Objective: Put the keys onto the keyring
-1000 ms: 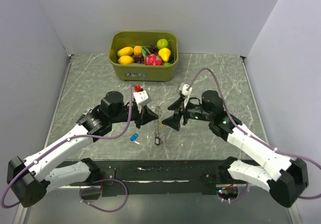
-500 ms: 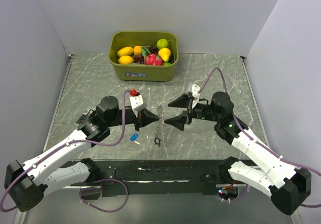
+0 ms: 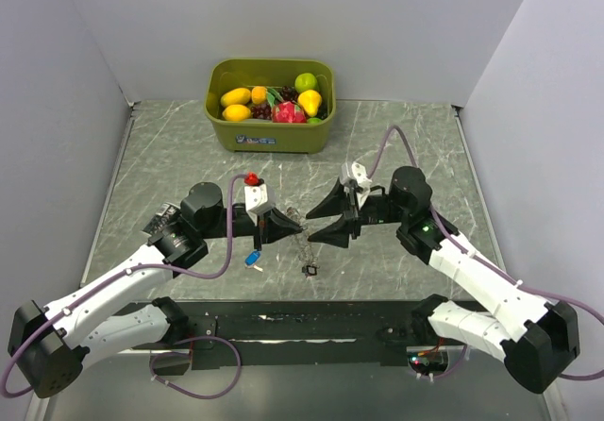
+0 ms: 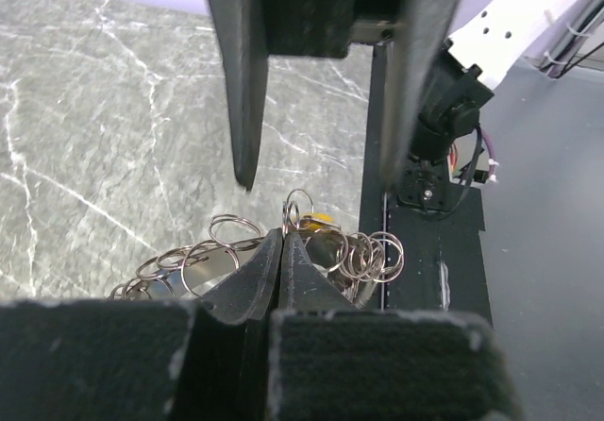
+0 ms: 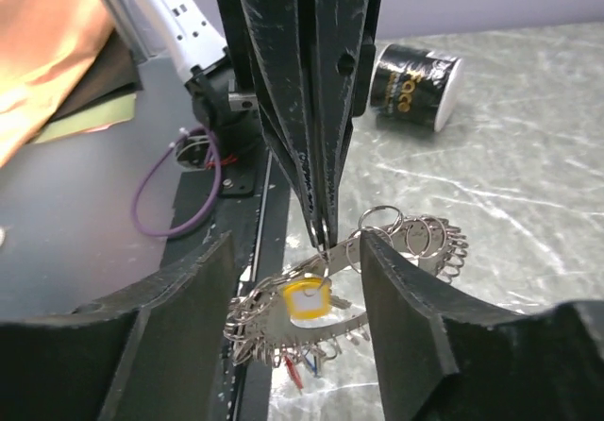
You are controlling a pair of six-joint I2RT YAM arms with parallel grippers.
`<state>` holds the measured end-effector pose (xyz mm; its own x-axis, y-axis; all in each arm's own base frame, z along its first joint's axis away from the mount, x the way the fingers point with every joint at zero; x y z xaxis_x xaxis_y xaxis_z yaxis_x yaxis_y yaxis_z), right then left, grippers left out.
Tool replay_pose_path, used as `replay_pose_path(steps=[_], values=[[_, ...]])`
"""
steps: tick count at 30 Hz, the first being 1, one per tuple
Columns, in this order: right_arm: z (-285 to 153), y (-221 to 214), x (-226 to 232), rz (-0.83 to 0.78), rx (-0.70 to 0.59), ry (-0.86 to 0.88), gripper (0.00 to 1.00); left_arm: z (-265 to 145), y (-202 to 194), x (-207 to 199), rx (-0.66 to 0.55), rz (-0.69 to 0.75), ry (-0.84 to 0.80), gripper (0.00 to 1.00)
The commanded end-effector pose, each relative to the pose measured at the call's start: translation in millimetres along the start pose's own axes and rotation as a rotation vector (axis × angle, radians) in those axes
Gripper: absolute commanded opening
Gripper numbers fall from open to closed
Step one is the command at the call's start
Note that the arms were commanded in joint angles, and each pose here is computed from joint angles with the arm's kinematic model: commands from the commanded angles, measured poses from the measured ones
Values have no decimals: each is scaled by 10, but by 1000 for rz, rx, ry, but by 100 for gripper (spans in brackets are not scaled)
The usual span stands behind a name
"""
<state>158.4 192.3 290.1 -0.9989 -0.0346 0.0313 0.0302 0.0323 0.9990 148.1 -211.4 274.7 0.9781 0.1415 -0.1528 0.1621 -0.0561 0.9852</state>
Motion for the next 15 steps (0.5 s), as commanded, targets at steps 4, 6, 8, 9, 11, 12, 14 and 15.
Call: replay_pose_path(steps=[4,6,8,9,11,12,14,15], values=[[33,139,-66,-38,-28,12,52,-16,242,-100,-95,108,-77,1],[32,133,-85,-36,-24,3,52,-21,247,-111,-96,111,-85,1],[34,129,-88,-34,-27,0,51,-28,248,-116,-98,113,-90,1],[37,121,-91,-31,-26,2,51,-31,253,-127,-100,115,-95,1],[44,116,-98,-26,-25,6,50,-36,263,-136,-104,120,-100,1],[50,113,-99,-24,-24,9,50,-41,259,-141,-105,119,-101,1],[52,105,-94,-18,-21,20,48,-45,269,-148,-111,121,-104,1],[51,99,-96,-15,-21,22,46,-49,272,-155,-114,123,-107,1]])
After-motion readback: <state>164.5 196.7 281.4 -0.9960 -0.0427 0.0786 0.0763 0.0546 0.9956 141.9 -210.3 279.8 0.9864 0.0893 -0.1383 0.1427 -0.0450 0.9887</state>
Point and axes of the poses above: each gripper's point midway between its finger pads, its own z axis out along the fingers, its own x axis along the line the jaws close on, y = z × x, the point moved 9 cm from there along -z, back along the fingers, and after that the axes turned 4 degrees about -z, right-handed, at the moved point
